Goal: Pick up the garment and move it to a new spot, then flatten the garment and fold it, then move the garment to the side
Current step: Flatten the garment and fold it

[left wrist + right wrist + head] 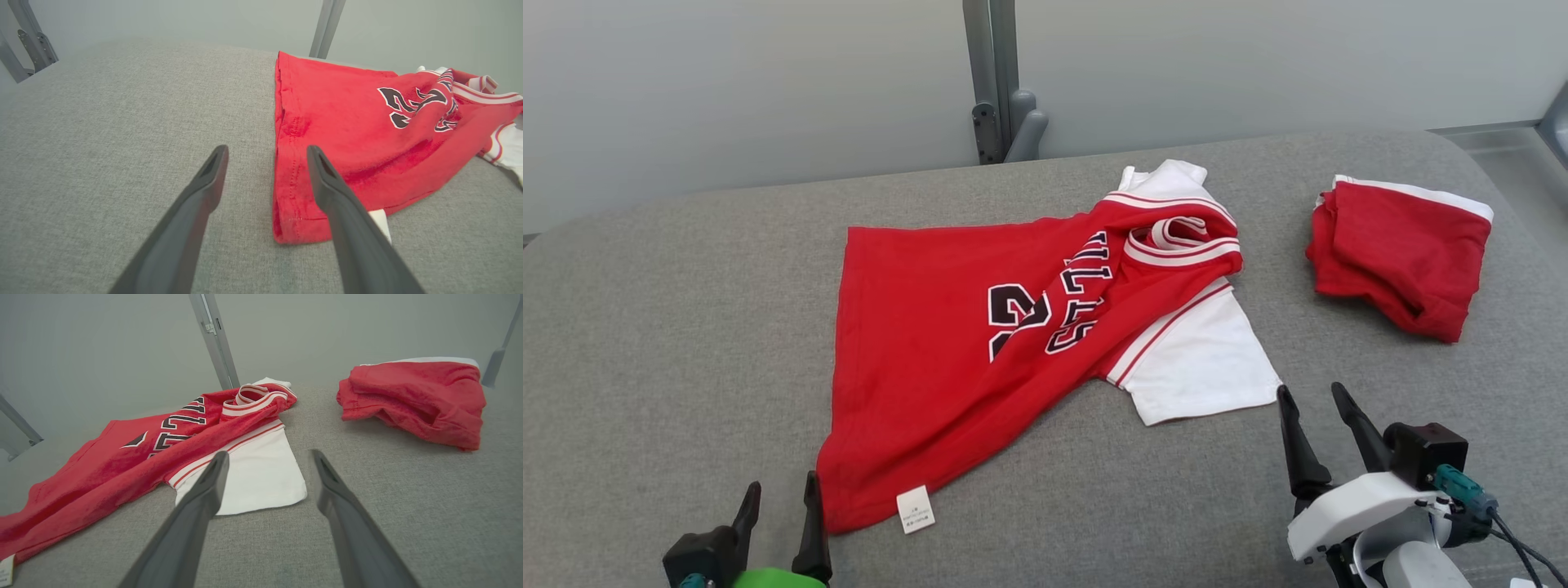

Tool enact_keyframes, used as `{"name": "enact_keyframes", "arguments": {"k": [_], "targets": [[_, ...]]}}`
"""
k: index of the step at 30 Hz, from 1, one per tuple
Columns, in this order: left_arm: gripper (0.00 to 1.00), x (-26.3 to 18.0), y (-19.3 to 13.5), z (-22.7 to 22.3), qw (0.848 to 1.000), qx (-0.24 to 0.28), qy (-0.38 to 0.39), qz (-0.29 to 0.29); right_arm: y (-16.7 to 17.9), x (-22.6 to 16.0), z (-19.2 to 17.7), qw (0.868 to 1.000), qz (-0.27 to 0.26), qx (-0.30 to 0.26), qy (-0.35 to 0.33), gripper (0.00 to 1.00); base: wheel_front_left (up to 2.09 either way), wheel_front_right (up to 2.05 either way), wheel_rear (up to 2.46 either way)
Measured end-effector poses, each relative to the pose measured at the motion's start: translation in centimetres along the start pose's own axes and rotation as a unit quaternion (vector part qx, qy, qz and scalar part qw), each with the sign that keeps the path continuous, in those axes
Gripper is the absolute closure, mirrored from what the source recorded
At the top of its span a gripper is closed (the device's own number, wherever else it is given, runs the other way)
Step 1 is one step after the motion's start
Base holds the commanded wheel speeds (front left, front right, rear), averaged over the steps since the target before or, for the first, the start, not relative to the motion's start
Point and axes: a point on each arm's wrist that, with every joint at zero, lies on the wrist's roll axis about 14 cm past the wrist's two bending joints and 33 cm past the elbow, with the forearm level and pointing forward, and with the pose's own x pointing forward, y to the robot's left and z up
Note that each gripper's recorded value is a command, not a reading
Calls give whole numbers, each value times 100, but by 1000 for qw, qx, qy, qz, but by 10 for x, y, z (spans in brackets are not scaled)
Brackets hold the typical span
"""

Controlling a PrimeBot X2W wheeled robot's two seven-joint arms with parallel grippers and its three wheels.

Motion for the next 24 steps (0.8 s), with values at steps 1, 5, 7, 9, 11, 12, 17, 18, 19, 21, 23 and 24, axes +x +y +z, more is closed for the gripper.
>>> {"name": "enact_keyframes", "arguments": {"k": [1, 5, 7, 9, 11, 12, 17, 18, 19, 21, 23, 24], "targets": [[0, 1, -4, 2, 1000, 1, -4, -6, 1, 0, 1, 1000, 2, -4, -2, 0, 0, 0, 0], [0, 1, -14, 6, 1000, 5, -10, -22, 4, 1, 7, 1000, 8, -19, -11, 0, 0, 0, 0], [0, 0, -19, 8, 999, 7, -14, -30, 5, 0, 10, 1000, 8, -25, -15, 0, 0, 0, 0], [0, -3, -22, 7, 999, 12, -14, -35, 6, -2, 10, 999, 10, -29, -15, 0, 0, 0, 0], [0, -5, -24, 4, 999, 14, -10, -39, 7, -3, 9, 999, 13, -34, -14, 0, 0, 0, 0], [0, -6, -25, 4, 999, 15, -10, -38, 8, -3, 10, 999, 13, -33, -15, 0, 0, 0, 0], [0, -9, -29, 2, 999, 17, -7, -43, 7, -4, 11, 999, 12, -35, -18, 0, 0, 0, 0], [0, -9, -29, 1, 999, 17, -5, -43, 7, -4, 11, 999, 11, -36, -18, 0, 0, 0, 0], [0, -9, -30, 0, 999, 16, -4, -44, 6, -4, 11, 999, 10, -35, -17, 0, 0, 0, 0], [0, -9, -31, -1, 999, 16, -4, -46, 5, -4, 10, 999, 9, -35, -15, 0, 0, 0, 0], [0, -8, -31, -2, 999, 13, -2, -44, 5, -4, 8, 999, 8, -35, -13, 0, 0, 0, 0], [0, -9, -29, -5, 999, 10, 3, -40, 4, -4, 7, 999, 8, -34, -11, 0, 0, 0, 0]]}}
